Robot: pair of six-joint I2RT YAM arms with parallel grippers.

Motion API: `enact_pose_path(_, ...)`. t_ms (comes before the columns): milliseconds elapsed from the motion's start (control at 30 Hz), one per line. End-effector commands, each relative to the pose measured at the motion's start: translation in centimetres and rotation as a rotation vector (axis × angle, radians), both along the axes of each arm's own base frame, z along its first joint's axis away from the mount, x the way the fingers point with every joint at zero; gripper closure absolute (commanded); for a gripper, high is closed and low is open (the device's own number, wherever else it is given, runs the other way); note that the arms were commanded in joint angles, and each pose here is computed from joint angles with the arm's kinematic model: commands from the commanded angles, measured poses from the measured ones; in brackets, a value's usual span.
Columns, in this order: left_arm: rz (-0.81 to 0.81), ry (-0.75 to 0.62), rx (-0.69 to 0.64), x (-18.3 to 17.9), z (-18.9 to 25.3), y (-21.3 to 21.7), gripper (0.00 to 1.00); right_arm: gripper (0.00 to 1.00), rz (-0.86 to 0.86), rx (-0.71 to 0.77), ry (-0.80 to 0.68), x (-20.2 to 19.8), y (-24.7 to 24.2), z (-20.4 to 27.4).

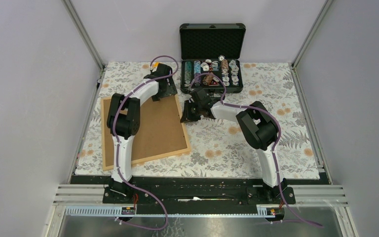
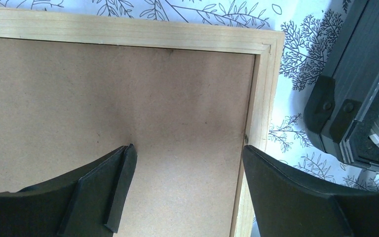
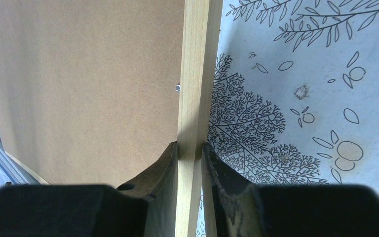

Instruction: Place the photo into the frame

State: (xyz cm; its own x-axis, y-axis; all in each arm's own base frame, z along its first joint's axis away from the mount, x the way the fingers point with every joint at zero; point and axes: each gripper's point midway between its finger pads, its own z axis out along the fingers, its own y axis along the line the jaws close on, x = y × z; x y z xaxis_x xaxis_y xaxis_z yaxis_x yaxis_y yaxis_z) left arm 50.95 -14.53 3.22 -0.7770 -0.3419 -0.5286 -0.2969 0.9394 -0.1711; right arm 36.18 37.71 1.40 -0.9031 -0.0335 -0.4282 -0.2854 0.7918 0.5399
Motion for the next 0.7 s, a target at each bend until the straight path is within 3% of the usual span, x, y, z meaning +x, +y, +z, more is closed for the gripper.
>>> enact_pose_path(0,-0.022,0.133,0.002,-2.1,-5.1,-0.5,0.12,0.99,0.019,-0.140,0.104,-2.6,-2.9,-4.8)
enact_pose_path(667,-0.033,0.185,0.052,-2.1,-6.6,-0.7,0.11,0.99,0.021,-0.136,0.107,-2.6,-2.9,-4.7)
